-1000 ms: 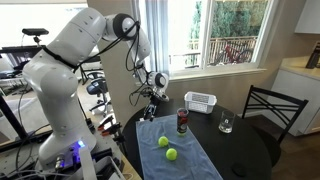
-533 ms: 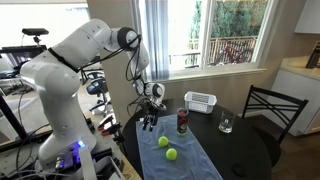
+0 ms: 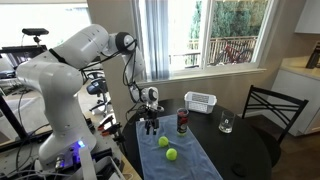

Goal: Put one tennis ball in the black container.

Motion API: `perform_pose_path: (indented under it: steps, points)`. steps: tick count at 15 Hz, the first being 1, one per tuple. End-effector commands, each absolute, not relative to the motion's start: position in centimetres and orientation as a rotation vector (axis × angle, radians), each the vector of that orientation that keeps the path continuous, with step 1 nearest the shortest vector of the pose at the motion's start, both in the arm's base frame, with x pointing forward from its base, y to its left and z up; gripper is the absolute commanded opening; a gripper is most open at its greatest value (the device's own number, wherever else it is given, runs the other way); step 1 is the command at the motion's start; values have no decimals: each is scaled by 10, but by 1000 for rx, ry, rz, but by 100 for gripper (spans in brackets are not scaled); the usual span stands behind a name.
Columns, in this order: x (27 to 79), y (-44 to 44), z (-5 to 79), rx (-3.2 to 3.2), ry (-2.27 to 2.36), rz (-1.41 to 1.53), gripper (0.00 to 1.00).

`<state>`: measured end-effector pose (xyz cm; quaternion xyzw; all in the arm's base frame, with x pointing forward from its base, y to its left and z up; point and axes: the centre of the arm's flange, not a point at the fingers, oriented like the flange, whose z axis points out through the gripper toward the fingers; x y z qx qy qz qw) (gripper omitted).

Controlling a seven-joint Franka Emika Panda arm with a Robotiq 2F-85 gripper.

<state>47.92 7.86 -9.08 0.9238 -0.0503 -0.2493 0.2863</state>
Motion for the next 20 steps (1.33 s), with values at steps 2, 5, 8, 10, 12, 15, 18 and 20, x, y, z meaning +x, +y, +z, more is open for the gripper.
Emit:
perform_pose_path:
  steps: [2, 5, 8, 10, 12, 15, 18, 20]
  points:
    - [455, 74, -70, 2516, -170, -518, 100]
    - [439, 62, -56, 2538, -222, -463, 100]
    - [425, 49, -34, 2565, -269, -366, 100]
    - [419, 39, -23, 2583, -274, -284, 100]
    - [417, 30, -16, 2601, -275, -225, 100]
    - [417, 19, -14, 2652, -310, -107, 100]
    - [421, 4, -18, 2654, -364, -5, 100]
    - [425, -8, -24, 2653, -458, 38, 100]
